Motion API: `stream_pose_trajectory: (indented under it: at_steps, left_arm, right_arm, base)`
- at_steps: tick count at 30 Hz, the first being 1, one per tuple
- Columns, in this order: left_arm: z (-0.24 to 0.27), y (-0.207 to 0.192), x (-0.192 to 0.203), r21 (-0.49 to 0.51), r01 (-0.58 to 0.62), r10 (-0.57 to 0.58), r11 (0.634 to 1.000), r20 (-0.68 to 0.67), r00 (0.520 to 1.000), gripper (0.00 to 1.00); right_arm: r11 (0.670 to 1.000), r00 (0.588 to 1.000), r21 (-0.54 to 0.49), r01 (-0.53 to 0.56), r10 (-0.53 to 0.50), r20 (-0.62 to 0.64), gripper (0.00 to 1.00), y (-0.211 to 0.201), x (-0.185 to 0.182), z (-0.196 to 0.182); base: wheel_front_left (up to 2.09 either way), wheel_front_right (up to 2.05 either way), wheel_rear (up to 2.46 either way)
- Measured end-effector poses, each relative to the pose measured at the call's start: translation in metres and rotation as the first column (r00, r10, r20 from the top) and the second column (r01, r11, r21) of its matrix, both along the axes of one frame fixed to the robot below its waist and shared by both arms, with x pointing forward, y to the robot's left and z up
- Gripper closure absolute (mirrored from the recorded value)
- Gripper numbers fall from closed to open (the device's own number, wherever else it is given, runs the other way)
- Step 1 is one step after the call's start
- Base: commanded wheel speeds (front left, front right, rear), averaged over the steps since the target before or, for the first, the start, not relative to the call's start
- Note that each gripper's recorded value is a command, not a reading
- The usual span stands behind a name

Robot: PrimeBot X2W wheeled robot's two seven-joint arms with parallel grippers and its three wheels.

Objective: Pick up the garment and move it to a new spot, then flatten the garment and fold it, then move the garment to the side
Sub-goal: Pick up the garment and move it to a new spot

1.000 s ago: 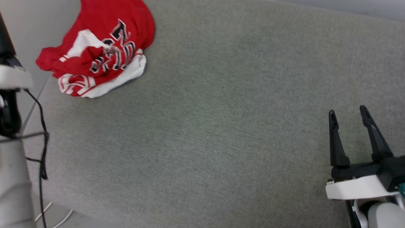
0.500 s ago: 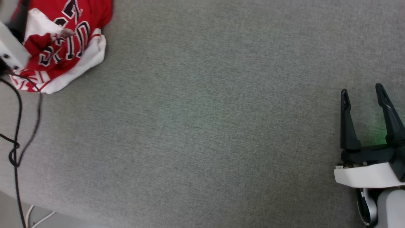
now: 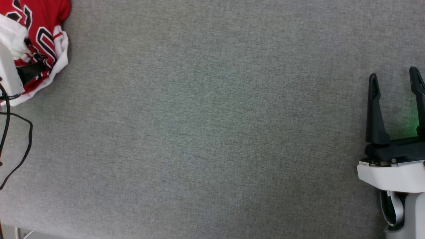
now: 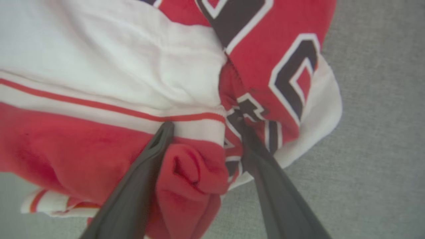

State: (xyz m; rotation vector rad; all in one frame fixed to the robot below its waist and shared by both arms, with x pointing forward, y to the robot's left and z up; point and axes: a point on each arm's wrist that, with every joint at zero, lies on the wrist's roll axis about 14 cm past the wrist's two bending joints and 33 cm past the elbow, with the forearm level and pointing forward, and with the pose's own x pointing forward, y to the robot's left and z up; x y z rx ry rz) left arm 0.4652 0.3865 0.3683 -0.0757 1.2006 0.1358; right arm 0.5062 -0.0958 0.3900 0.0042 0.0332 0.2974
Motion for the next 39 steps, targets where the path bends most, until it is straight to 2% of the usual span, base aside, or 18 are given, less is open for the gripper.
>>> stream_pose_trajectory:
  at_steps: [5,6,7,8,14,18,25,31,34,39]
  left_arm:
    - [-0.017,-0.004,0.001,-0.021,-0.016,0.016,1.0,-0.042,0.999,0.0]
    - [-0.018,-0.004,0.002,-0.02,-0.014,0.013,1.0,-0.047,0.999,0.34]
    - [-0.019,-0.005,0.002,-0.019,-0.012,0.011,1.0,-0.047,0.999,0.95]
    - [-0.019,-0.005,0.002,-0.023,-0.013,0.012,1.0,-0.047,0.999,1.0]
    - [0.0,-0.004,0.006,-0.012,-0.007,0.007,1.0,0.023,1.0,1.0]
    - [0.032,-0.003,0.019,0.018,0.029,-0.031,0.999,0.132,0.991,1.0]
    - [0.122,-0.009,0.045,0.127,0.133,-0.169,0.983,0.333,0.928,1.0]
    - [0.201,-0.05,0.066,0.21,0.263,-0.334,0.942,0.489,0.806,1.0]
    - [0.227,-0.083,0.075,0.251,0.347,-0.428,0.904,0.521,0.738,1.0]
    - [0.253,-0.156,0.087,0.291,0.507,-0.575,0.812,0.549,0.606,1.0]
  right_arm:
    - [1.0,1.0,-0.008,0.017,-0.017,-0.01,0.0,-0.007,-0.001,-0.005]
    - [1.0,1.0,-0.009,0.018,-0.019,-0.01,0.0,-0.008,-0.001,-0.005]
    - [1.0,1.0,-0.01,0.02,-0.02,-0.01,0.0,-0.008,-0.001,-0.005]
    - [1.0,1.0,-0.011,0.021,-0.021,-0.01,0.0,-0.009,-0.001,-0.005]
    - [1.0,1.0,-0.006,0.016,-0.016,0.004,0.0,-0.006,-0.002,0.005]
    - [1.0,1.0,0.006,0.011,-0.011,0.019,0.0,-0.002,-0.004,0.018]
    - [0.999,0.998,0.032,0.01,-0.012,0.063,0.0,0.0,-0.014,0.05]
    - [0.997,0.995,0.069,0.042,-0.048,0.092,0.0,-0.013,-0.028,0.076]
    - [0.995,0.991,0.077,0.071,-0.079,0.105,0.0,-0.025,-0.036,0.087]
    - [0.987,0.982,0.09,0.135,-0.146,0.123,0.0,-0.05,-0.048,0.101]
  base:
    - [0.0,0.0,0.0]
    - [0.0,0.0,0.0]
    - [0.0,0.0,0.0]
    - [0.0,0.0,0.0]
    - [0.0,0.0,0.0]
    - [0.0,0.0,0.0]
    - [0.0,0.0,0.0]
    - [0.0,0.0,0.0]
    - [0.0,0.0,0.0]
    - [0.0,0.0,0.0]
